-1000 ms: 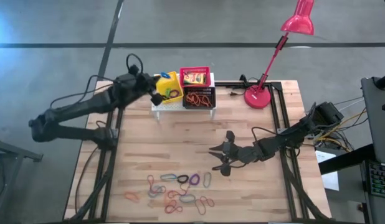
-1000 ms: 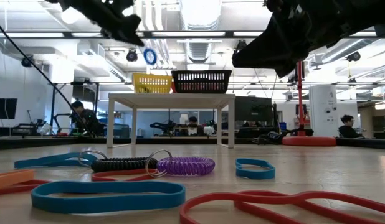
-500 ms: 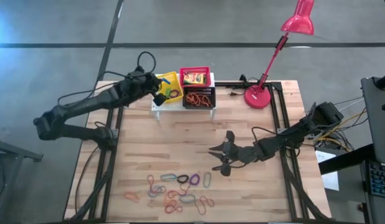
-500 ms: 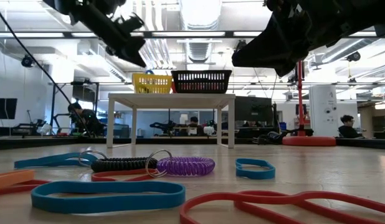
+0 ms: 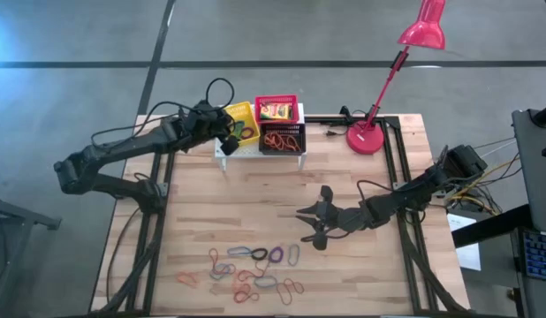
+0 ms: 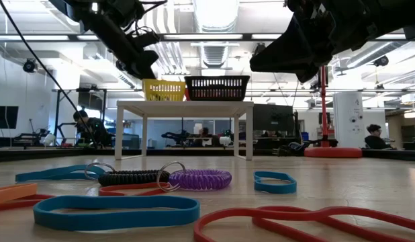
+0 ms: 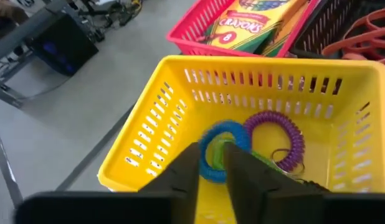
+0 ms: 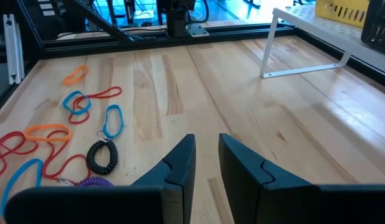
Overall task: Pick & Place Office Desk Supplies
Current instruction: Put the blue spring keychain into the yellow bin on the shelf, then put the blue rubber band into the black bin on the shelf
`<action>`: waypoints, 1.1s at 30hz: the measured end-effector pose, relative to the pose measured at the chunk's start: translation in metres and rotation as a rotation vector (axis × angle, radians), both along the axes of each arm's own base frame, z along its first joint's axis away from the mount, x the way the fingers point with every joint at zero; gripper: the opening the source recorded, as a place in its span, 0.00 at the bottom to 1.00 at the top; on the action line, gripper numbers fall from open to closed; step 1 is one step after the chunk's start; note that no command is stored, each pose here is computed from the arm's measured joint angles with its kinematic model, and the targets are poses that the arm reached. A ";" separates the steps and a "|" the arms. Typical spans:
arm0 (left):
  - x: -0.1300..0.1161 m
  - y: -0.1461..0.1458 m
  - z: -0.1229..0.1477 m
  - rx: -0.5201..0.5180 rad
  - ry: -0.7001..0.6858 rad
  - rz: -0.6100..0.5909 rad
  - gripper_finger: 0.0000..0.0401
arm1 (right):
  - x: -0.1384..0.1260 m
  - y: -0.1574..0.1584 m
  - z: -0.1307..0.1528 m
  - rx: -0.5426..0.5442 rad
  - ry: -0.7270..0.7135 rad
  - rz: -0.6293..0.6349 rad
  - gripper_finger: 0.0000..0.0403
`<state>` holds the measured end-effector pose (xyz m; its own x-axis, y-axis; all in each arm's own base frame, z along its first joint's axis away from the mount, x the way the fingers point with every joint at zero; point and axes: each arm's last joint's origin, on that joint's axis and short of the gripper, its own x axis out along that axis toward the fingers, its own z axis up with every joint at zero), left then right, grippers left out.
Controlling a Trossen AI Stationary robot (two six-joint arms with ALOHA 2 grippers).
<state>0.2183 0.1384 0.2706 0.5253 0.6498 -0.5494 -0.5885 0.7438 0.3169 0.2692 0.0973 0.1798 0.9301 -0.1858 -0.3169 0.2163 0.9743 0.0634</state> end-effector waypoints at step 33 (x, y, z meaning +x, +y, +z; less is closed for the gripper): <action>-0.038 -0.092 0.110 -0.059 -0.264 -0.214 0.41 | 0.000 0.000 0.000 0.002 -0.002 0.001 0.17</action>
